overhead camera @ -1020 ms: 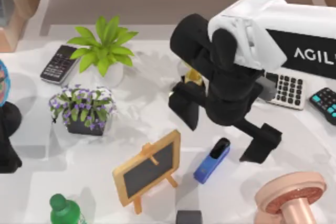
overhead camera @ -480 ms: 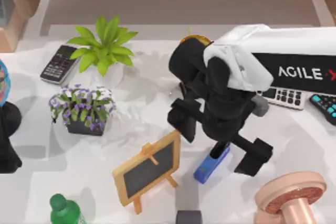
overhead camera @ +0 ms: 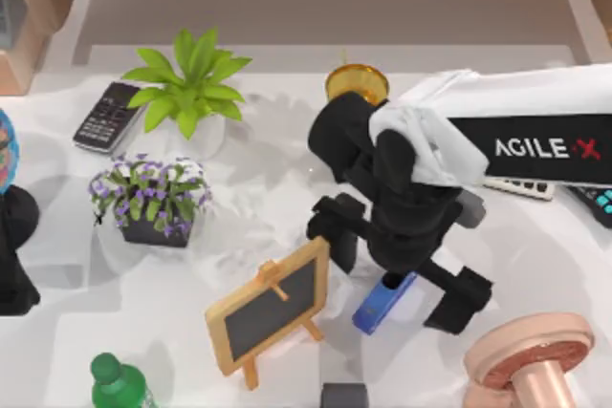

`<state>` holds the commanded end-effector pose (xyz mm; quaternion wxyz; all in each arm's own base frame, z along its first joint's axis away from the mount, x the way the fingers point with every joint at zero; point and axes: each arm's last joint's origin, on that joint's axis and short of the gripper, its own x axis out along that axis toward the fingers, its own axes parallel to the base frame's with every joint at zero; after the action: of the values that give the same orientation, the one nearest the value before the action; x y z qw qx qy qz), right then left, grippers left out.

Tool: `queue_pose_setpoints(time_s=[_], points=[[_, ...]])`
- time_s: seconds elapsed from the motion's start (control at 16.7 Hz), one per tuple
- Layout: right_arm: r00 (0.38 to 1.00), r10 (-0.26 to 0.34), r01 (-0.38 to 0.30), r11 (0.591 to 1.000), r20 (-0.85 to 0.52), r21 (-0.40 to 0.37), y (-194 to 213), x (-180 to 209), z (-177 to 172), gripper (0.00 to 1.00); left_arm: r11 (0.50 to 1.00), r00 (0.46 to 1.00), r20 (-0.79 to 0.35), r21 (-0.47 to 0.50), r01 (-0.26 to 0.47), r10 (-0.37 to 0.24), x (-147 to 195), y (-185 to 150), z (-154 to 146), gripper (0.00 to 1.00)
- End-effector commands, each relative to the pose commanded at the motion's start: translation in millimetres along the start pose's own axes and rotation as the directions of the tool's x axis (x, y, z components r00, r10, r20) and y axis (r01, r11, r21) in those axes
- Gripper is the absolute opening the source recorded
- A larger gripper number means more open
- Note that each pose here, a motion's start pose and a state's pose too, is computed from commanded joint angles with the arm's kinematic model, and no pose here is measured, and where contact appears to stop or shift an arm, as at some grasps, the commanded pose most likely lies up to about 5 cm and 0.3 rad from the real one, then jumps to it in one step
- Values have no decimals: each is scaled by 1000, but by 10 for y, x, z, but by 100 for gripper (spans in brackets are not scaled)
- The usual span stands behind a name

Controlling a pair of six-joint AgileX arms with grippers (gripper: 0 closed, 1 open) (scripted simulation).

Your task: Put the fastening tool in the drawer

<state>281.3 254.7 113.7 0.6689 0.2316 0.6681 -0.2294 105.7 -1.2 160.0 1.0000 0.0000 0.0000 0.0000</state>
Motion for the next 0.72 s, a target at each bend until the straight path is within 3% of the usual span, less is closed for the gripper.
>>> queue_pose_setpoints(time_s=[0.72], points=[[1000,0,0,1000,0,0,0,0,0,2,1000,1000,0,0,0,0,0,0,0,100]])
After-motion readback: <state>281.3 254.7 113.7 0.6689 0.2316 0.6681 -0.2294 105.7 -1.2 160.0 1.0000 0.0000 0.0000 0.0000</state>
